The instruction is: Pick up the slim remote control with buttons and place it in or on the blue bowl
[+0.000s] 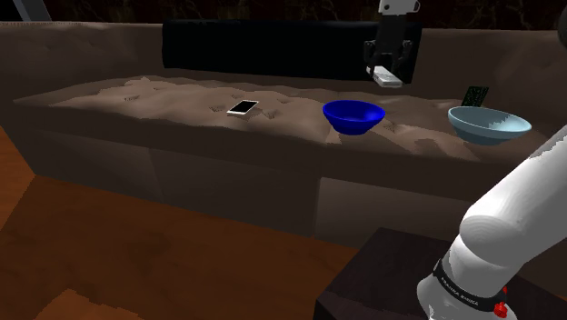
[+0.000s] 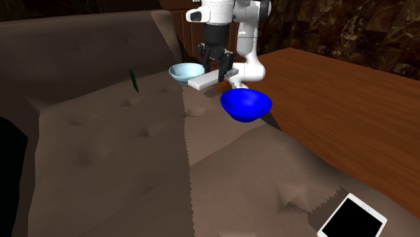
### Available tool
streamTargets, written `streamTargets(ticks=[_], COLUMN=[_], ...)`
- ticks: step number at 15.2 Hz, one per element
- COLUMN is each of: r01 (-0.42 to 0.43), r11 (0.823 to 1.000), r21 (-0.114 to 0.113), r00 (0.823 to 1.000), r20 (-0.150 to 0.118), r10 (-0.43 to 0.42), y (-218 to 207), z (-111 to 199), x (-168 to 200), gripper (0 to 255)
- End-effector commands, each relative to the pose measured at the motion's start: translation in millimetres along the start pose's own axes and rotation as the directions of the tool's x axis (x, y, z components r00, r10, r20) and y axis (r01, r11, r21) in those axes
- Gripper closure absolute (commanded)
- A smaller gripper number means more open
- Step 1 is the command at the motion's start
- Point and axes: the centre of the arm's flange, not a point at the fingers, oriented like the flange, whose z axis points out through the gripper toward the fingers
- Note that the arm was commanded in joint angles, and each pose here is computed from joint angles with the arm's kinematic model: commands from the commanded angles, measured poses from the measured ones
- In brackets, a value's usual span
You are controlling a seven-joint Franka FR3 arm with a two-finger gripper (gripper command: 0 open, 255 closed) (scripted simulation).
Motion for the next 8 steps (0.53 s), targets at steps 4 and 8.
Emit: streamTargets(ticks=[4, 8], r01=[-0.002, -0.002], r11=[1.000, 1.000], r21=[-0.001, -0.001], r00=[1.000, 1.000], r20=[-0.001, -0.001], r10=[0.002, 0.002], y=[-52, -89], z=[-3, -6], x=[-45, -77], gripper=[255, 255])
